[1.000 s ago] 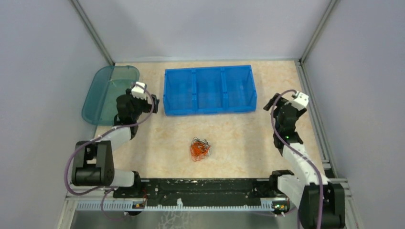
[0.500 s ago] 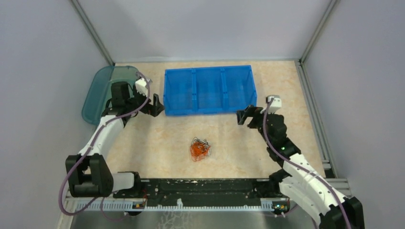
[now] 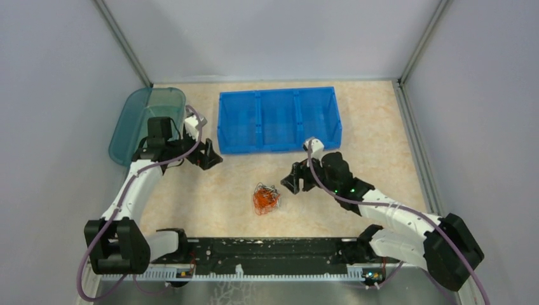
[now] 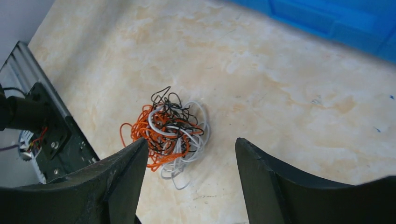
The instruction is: Untangle the cables
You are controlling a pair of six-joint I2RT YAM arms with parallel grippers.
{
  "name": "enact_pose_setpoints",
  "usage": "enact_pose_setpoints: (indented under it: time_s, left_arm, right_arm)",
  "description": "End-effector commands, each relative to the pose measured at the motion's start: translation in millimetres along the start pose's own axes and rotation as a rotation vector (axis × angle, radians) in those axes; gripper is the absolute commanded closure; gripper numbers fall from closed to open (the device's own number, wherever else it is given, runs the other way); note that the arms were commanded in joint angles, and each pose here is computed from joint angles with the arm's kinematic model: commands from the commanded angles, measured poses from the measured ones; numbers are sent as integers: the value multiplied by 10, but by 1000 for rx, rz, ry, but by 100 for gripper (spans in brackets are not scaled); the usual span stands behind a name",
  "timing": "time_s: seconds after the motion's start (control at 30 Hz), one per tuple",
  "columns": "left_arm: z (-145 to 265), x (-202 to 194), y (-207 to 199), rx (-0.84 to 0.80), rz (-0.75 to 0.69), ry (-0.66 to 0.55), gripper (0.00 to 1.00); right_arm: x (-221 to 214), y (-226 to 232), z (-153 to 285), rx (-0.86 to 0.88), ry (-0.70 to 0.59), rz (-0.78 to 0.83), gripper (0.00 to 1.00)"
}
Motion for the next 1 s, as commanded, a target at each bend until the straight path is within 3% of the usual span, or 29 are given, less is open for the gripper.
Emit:
enact_pose_setpoints:
  time_s: [0.0,0.43,0.57,0.97]
  left_arm:
    - [36,-34,-141,-83,-30,1,0]
    - [63,-118,-285,-169,-74,23,0]
    - [70,-93,-307,-183,-85,12,0]
    - [115,-18,-359,-193,-96,-6,0]
  right_arm:
    - [252,432,-148,181,-30,85,32]
    - [113,411,-592,220,93,176,41]
    - [57,366,-722,212,140,178,52]
    - [-33,306,-834,205,192,184,55]
Point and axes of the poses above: each gripper's point midway between its finger pads, its own z axis back along the fingers, its own y axis along the line the jaws close on, x = y × z, the point moved 4 cm from there along z, back along the fingers, and after that the axes turned 10 degrees about -z, right-handed, at the moved point
